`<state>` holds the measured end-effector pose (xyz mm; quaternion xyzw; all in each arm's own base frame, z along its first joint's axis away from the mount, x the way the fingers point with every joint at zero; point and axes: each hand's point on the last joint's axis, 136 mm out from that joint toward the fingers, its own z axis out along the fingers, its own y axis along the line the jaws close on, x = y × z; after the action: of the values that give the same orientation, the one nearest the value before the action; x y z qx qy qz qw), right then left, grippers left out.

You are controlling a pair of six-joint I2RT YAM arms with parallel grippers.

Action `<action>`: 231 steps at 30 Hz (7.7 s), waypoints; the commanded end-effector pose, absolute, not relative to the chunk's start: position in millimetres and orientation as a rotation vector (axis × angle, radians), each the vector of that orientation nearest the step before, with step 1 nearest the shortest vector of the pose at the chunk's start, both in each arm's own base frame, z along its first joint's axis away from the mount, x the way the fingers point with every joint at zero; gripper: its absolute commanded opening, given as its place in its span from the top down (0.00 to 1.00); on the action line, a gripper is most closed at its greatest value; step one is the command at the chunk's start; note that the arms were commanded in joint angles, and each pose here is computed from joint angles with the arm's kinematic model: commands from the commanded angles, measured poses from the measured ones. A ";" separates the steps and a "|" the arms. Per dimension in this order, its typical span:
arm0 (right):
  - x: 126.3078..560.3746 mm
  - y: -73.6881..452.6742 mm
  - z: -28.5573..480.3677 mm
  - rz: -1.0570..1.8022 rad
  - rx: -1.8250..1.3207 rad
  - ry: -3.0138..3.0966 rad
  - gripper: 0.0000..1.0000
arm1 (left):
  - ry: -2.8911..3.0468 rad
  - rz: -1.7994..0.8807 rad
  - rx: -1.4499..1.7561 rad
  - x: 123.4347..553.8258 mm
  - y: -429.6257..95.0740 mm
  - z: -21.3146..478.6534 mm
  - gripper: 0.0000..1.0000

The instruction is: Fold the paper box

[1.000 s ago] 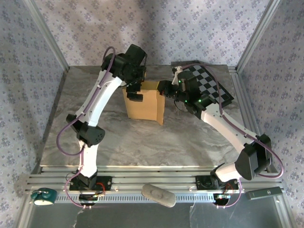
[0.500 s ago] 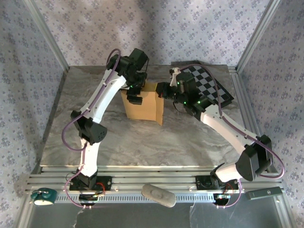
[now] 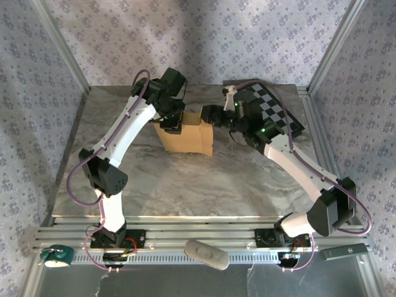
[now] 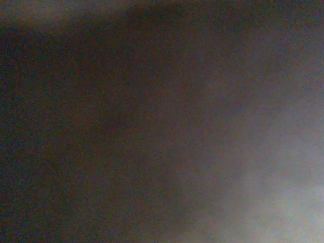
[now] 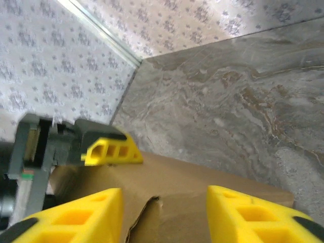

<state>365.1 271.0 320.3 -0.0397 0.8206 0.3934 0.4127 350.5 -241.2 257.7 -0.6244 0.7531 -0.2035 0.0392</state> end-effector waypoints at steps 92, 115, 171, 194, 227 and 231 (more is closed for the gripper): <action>377.1 372.1 282.9 1.121 -0.289 2.453 0.31 | 3.018 -0.549 -0.619 415.5 -209.1 209.2 0.51; 440.7 307.7 240.1 1.153 0.033 2.589 0.60 | 2.663 -0.983 -0.636 464.2 -240.0 287.1 0.12; 498.2 167.9 81.1 0.726 0.275 2.848 0.61 | 2.816 -0.959 -0.688 442.4 -244.3 57.5 0.44; 467.5 191.2 86.3 0.851 0.241 2.873 0.61 | 2.574 -1.413 -0.618 443.8 -285.6 51.1 0.60; 444.3 179.5 99.1 0.701 0.082 2.840 0.56 | 2.634 -1.226 -0.549 413.0 -268.8 65.2 0.55; 453.5 171.1 129.8 0.709 0.091 2.756 0.52 | 2.600 -1.131 -0.509 431.4 -259.2 109.1 0.39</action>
<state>459.3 136.6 79.7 0.0747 0.9734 0.1790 0.1219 447.7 -243.1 70.7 -0.2176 0.8817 -0.3935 0.1424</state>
